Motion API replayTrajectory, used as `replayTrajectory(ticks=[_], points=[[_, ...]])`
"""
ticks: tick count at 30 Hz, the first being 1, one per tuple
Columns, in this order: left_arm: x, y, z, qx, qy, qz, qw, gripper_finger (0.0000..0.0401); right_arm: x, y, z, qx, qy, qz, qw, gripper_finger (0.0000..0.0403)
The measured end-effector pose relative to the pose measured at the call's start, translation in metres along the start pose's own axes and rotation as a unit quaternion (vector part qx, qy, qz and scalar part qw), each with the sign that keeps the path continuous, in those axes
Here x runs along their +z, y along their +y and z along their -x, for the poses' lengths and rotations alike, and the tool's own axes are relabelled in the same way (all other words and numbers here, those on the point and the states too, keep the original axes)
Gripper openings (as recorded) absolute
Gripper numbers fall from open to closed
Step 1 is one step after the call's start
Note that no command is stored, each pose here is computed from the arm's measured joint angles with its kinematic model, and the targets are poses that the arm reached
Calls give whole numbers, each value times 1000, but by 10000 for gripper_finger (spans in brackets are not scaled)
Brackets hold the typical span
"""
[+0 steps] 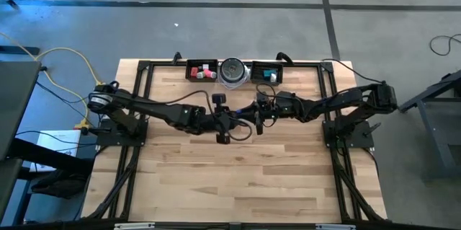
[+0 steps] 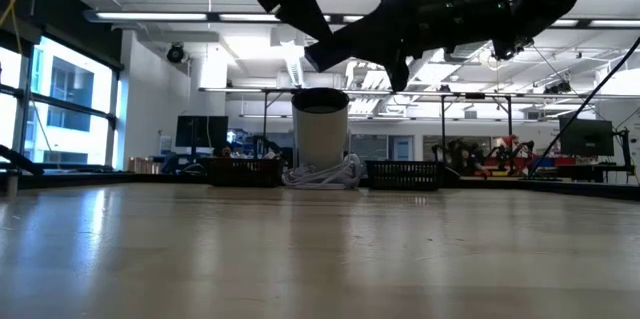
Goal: Pick & Place Office items
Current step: Put the blue digital clock into the right black basket
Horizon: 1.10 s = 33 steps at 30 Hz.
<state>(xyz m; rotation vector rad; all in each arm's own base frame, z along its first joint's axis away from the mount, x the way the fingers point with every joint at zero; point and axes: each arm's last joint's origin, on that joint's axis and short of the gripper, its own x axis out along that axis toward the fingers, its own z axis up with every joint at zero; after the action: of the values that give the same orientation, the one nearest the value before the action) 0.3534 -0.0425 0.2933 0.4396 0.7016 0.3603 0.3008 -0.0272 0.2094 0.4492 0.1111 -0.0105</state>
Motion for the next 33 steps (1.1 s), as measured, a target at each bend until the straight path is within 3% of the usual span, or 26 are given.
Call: replayTrajectory(ticks=[7,20,27,33], points=[[0,-3,2,5,-1,-5,1000,38,0,-1,0,1,0,1,1000,55],[3,-16,16,64,-3,-35,997,39,2,0,0,10,1,20,1000,53],[8,-7,60,86,-37,-7,996,40,8,-3,2,18,-4,25,999,52],[1,10,110,67,-63,45,995,40,22,0,14,23,-16,41,999,51]])
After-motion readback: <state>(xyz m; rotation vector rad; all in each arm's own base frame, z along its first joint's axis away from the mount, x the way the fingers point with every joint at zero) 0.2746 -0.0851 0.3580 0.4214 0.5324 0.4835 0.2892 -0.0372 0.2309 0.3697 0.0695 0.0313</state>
